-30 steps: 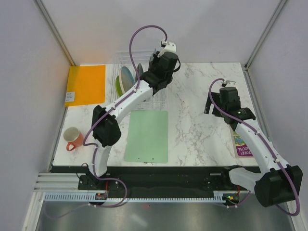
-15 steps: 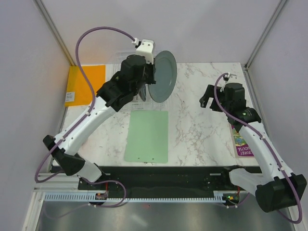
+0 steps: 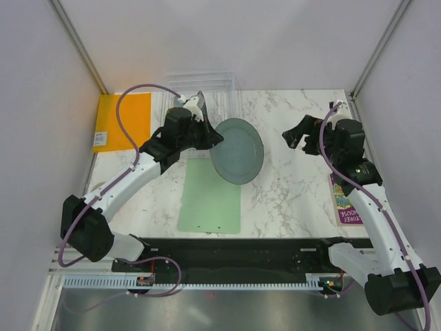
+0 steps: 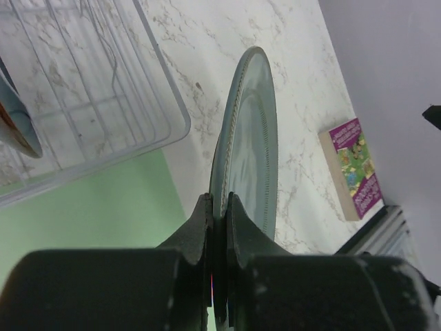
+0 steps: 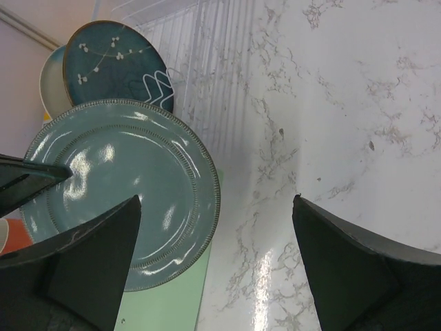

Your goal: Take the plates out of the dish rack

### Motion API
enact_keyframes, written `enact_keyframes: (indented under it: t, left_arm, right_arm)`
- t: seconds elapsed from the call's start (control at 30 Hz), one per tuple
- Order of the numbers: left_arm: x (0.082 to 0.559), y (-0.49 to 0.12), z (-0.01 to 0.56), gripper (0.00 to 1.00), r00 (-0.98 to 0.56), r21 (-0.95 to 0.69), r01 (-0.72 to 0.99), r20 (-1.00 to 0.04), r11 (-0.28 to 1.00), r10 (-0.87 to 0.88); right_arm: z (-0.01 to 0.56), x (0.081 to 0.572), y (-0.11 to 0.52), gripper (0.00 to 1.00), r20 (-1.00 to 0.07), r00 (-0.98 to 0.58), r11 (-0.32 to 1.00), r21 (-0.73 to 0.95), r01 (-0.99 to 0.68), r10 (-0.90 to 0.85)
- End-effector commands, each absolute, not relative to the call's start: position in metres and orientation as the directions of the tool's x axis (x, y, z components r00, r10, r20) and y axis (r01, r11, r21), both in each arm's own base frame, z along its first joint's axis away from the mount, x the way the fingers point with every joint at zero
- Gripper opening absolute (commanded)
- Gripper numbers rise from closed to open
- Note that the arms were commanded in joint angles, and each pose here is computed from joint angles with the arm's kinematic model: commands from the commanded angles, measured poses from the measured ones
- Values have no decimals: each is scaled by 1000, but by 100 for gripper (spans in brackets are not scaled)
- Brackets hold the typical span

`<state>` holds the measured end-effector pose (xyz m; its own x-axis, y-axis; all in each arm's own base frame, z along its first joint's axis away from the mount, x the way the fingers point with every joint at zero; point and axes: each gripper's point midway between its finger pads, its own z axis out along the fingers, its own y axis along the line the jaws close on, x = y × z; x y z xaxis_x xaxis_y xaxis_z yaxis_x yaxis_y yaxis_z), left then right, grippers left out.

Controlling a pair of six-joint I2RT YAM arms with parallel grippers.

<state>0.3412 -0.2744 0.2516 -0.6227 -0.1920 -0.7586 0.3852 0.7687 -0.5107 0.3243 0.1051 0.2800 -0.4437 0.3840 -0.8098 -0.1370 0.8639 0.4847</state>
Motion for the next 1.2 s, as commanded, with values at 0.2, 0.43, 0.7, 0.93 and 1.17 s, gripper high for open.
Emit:
enact_keyframes:
  t: [0.2,0.43,0.7,0.93,1.17]
  left_arm:
    - [319,-299,375,2,-642,-755,647,-615,107,-459]
    - [324,-307,357,2,-688,-787,614,-575,66,-443]
    - [335,-307,331,2,-696,-812,570,-558,124,-452]
    - [345,-306,316,2,-678,-807,557,-578,196,-454]
    - [351,-313,310,2,-690,-812,551,-573,194,-442]
  right_arm:
    - [242,329,93,98,-691,-576,771,617,-154,438]
    - [259,327,94,98,-681,-576,698,672,-246,452]
    - [262,321,86,98,-692,-534,712,667,-217,486]
    - [269,316,72,98,-719,-476,747,642,-176,506]
    - [265,313,87,98,-679,-544,689,687,-233,493]
